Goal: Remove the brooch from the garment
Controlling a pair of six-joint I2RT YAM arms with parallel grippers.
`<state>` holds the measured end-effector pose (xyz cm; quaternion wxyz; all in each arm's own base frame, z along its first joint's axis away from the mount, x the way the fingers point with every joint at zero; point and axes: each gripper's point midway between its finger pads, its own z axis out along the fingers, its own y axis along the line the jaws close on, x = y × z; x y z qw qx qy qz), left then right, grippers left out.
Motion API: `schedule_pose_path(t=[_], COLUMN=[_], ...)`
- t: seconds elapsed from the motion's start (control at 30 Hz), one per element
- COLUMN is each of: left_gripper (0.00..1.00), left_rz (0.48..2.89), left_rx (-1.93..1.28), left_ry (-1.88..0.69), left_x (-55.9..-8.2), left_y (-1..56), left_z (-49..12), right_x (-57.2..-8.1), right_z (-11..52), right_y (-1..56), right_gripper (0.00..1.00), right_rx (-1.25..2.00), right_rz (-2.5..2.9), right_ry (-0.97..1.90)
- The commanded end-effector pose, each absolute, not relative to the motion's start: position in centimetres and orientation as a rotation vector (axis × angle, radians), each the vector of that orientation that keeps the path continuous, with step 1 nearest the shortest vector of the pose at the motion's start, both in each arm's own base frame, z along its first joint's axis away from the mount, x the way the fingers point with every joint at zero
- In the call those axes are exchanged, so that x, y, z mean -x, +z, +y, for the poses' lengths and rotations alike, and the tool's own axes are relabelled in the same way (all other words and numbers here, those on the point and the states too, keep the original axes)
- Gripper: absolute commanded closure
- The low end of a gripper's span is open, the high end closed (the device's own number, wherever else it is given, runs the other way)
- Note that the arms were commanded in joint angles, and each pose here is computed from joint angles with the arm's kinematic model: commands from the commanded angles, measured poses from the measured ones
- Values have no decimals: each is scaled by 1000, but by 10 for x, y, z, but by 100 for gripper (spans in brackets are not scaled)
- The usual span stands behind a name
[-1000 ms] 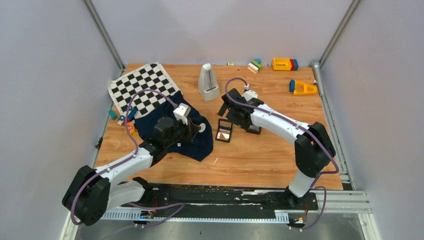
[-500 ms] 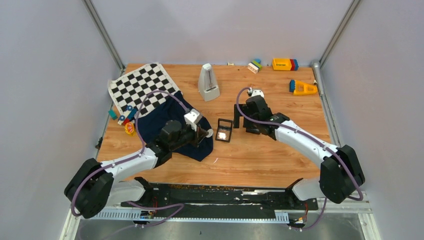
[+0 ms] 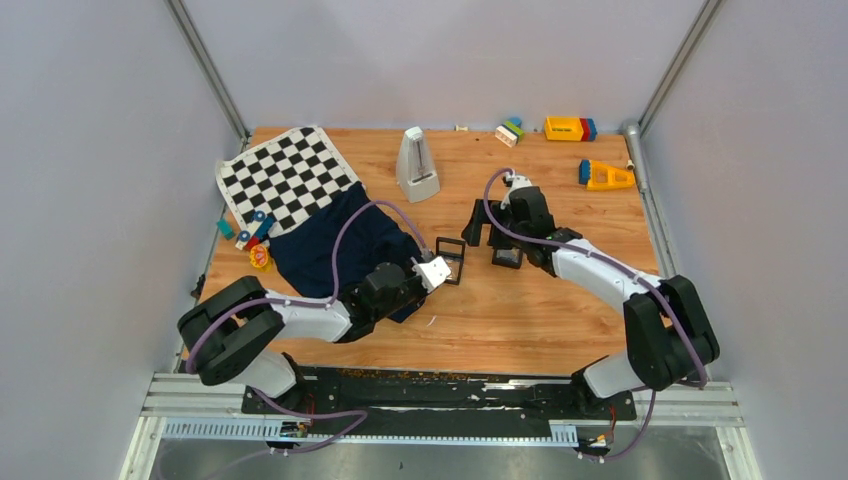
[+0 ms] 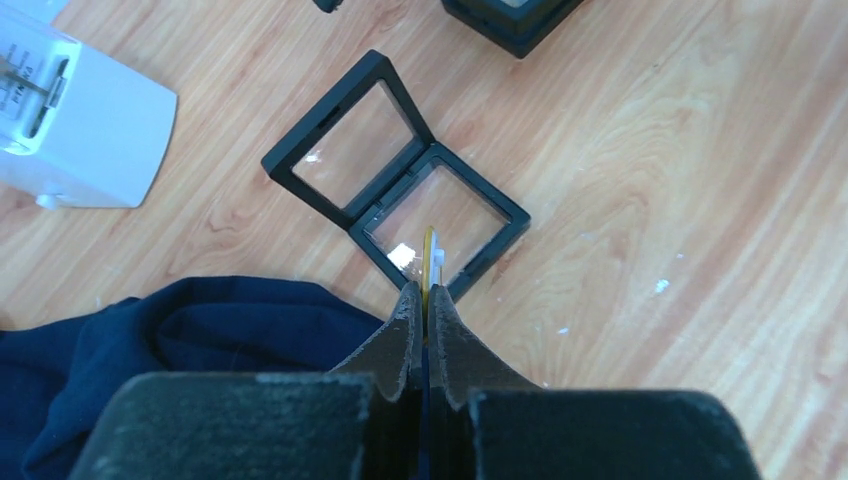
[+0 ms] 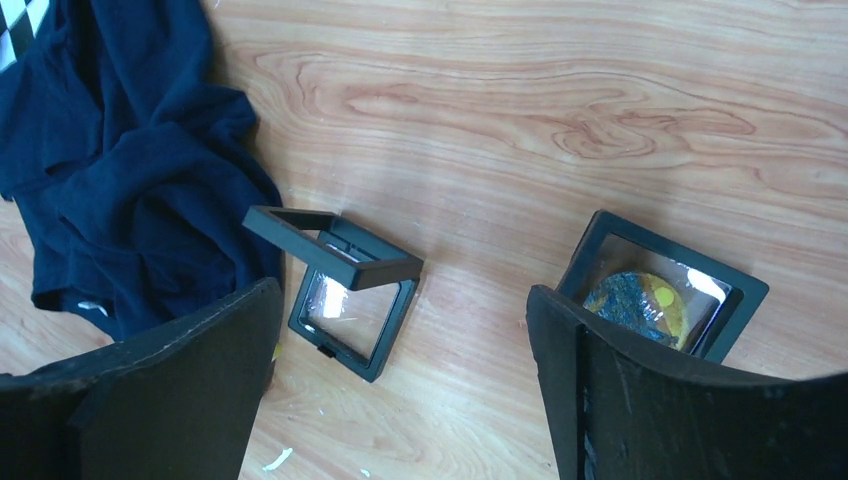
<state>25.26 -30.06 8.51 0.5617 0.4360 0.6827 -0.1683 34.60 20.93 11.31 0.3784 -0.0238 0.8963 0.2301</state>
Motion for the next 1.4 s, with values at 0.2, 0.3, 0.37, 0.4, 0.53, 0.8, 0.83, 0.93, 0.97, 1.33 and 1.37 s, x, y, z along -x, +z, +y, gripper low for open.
schedule_pose_path(t=[0.2,0.3,0.37,0.4,0.53,0.8,0.83,0.93,0.97,1.33,1.37], left_gripper=[100,100,100,100,100,100,100,100,100,69,62], left_rz=[1507,1478,1474,1471,1469,1484,1489,1499,1505,1573,1596], left_rx=[-961,-937,-934,-939,-960,-969,-975,-983,-988,-968,-956], left_ry=[-105,-82,-83,-92,-135,-164,-172,-183,-182,-216,-223], left_x=[-302,-308,-309,-308,-305,-304,-303,-303,-303,-303,-302], left_y=[103,105,103,102,98,90,87,83,80,71,70], left_z=[-313,-314,-316,-317,-324,-330,-332,-335,-336,-339,-339], right_x=[-350,-348,-346,-346,-345,-345,-345,-344,-344,-344,-344], right_z=[203,203,202,202,200,200,200,200,200,200,200], right_y=[146,150,151,152,152,149,149,151,151,145,145], right_gripper=[7,7,7,8,8,8,8,8,8,7,7], right_rx=[-56,-59,-60,-62,-64,-65,-64,-63,-63,-67,-66], right_rz=[2042,2034,2029,2025,2023,2029,2028,2022,2022,2045,2046], right_ry=[729,744,744,744,738,738,740,742,742,740,741])
